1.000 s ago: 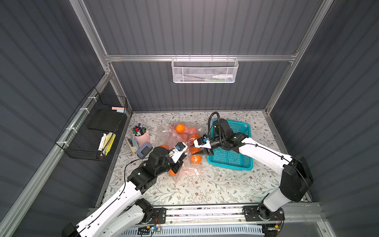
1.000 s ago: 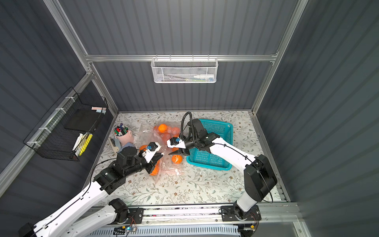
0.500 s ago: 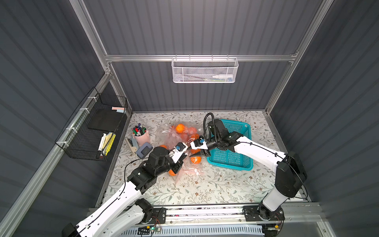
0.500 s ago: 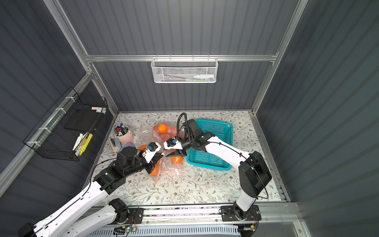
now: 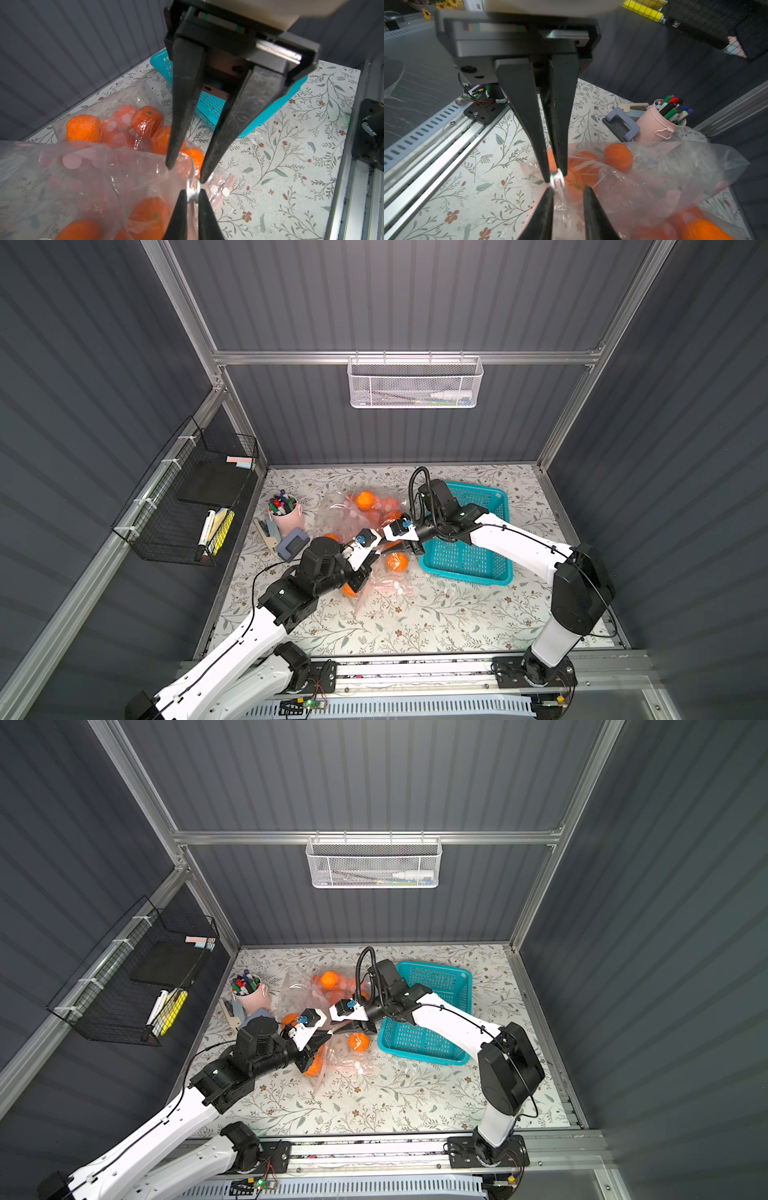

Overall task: Open the zip-top bag and take out the orange
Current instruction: Unzip the zipper on the zipper food storage bag.

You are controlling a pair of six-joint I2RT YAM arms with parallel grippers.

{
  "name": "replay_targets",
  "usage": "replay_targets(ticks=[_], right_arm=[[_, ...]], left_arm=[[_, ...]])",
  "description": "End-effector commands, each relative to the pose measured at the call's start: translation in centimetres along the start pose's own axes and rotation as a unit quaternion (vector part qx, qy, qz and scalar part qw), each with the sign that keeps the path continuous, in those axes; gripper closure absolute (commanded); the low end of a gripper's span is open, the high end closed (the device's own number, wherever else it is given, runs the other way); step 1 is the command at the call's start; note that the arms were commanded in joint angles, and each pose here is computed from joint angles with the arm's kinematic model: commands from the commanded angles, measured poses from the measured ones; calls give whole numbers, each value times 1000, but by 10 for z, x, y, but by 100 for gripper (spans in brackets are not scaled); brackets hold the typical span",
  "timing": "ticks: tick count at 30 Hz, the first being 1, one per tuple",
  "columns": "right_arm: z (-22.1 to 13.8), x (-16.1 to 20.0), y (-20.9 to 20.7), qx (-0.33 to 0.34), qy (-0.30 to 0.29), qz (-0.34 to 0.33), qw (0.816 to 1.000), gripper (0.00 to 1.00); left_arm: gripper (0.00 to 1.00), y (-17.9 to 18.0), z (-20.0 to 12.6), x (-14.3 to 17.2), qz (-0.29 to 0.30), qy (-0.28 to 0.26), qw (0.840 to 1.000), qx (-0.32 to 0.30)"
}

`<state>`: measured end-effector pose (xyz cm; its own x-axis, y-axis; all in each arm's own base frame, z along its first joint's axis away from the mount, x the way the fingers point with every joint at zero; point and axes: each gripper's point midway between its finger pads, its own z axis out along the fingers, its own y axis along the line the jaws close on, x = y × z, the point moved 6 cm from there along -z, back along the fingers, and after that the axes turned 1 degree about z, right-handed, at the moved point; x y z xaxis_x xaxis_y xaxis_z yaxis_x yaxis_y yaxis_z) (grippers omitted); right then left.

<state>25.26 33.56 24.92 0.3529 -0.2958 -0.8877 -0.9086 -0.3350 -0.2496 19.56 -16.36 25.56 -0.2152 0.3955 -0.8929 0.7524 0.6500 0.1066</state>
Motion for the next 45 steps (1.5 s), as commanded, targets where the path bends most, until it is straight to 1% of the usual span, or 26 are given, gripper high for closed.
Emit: replay_targets(ticks=[1, 2, 6, 7, 8, 12, 16, 20, 22, 25, 28, 30, 31, 32, 33, 34, 37, 40, 42, 45], right_arm=[[1, -7, 3, -21, -10, -10, 1000, 87], [1, -6, 4, -23, -10, -9, 1000, 90], [0, -8, 5, -25, -12, -8, 1000, 93], [-1, -8, 5, -25, -12, -9, 1000, 98], [-1, -9, 5, -25, -13, -10, 1000, 100], [-2, -13, 5, -26, -19, -10, 999, 100], [-3, -15, 6, -32, -25, 1, 999, 100], [-4, -17, 8, -35, -30, 3, 999, 100], [-4, -17, 9, -36, -32, 3, 999, 100], [-5, -18, 9, -35, -29, 0, 999, 100], [-6, -17, 8, -33, -27, 0, 999, 100], [-5, -16, 9, -33, -25, 0, 999, 100], [-5, -16, 8, -32, -25, -1, 999, 100], [-5, -15, 8, -32, -25, 0, 999, 100], [-5, -15, 8, -33, -25, 0, 999, 100], [-5, -15, 8, -32, -24, -1, 999, 100], [-5, -15, 8, -33, -25, 0, 999, 100], [-5, -16, 8, -32, -26, -2, 999, 100], [-6, -17, 7, -31, -27, -3, 999, 100], [-8, -18, 7, -28, -28, -6, 999, 100]], left_arm=[[91, -2, -3, -6, 9, -12, 1000, 7], [91, -2, -3, -6, 9, -13, 1000, 7], [91, -2, -2, -6, 9, -12, 1000, 7], [91, -2, -2, -5, 8, -11, 1000, 8], [91, -2, -2, -5, 8, -11, 1000, 7], [89, -2, 0, -5, 7, -10, 1000, 9], [75, -4, 1, -5, 5, -12, 1000, 18], [66, -4, 6, -5, 3, -9, 1000, 20], [66, -4, 8, -4, 1, -6, 1000, 22], [74, -3, 10, -3, 0, -4, 1000, 22], [77, -2, 7, -5, 1, -9, 1000, 13], [77, -1, 4, -5, 1, -12, 1000, 9], [75, -2, 3, -5, 0, -12, 1000, 10], [71, -2, 1, -5, -1, -13, 1000, 12], [69, -4, 0, -5, -1, -15, 1000, 17], [69, -5, -1, -4, 0, -18, 1000, 20], [75, -4, -3, -4, -2, -23, 1000, 13], [78, -3, -2, -5, 0, -22, 1000, 11], [78, -4, 0, -5, 0, -20, 1000, 18], [72, -6, 2, -4, -2, -17, 999, 28]])
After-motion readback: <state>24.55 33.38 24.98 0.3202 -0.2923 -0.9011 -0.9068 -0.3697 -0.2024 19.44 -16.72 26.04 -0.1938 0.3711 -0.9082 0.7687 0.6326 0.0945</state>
